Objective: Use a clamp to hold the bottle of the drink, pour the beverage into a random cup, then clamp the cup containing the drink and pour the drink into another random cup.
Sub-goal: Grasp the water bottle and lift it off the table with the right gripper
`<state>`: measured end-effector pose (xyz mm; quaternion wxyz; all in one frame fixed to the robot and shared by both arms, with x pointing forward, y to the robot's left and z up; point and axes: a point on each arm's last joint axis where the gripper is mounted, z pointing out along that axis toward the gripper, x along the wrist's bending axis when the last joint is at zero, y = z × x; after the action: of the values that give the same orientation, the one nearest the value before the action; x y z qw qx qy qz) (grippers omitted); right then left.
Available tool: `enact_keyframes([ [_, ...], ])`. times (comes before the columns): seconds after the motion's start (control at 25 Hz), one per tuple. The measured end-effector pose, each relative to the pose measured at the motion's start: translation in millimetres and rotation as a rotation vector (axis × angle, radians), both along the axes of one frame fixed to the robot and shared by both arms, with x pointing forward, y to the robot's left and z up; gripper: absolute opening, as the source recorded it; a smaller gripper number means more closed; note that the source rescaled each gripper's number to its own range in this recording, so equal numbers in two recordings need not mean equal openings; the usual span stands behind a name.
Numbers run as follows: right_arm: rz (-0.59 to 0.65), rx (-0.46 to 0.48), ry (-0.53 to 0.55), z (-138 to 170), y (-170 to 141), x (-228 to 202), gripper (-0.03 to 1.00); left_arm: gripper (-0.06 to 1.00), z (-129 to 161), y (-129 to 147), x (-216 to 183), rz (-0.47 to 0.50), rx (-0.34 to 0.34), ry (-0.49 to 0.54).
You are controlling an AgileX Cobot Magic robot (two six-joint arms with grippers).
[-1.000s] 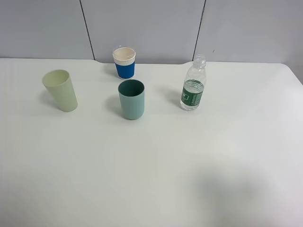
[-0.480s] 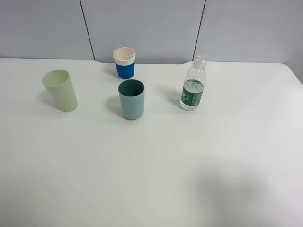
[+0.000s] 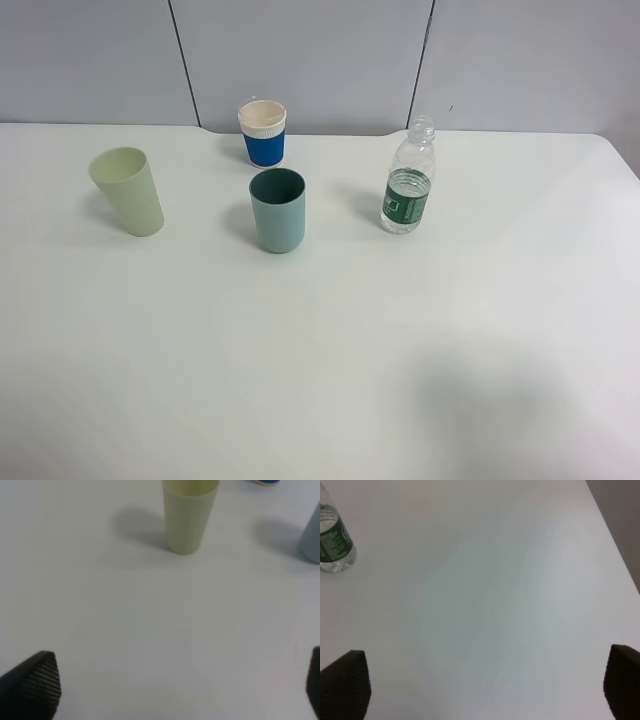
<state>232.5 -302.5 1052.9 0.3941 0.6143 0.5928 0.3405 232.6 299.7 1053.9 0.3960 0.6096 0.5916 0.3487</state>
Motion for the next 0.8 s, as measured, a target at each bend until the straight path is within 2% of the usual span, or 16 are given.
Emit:
enact_keyframes([
  [0.8, 0.0, 0.0, 0.0, 0.0, 0.0, 0.0, 1.0, 1.0, 0.0, 0.0, 0.0, 0.0, 0.0, 0.0],
])
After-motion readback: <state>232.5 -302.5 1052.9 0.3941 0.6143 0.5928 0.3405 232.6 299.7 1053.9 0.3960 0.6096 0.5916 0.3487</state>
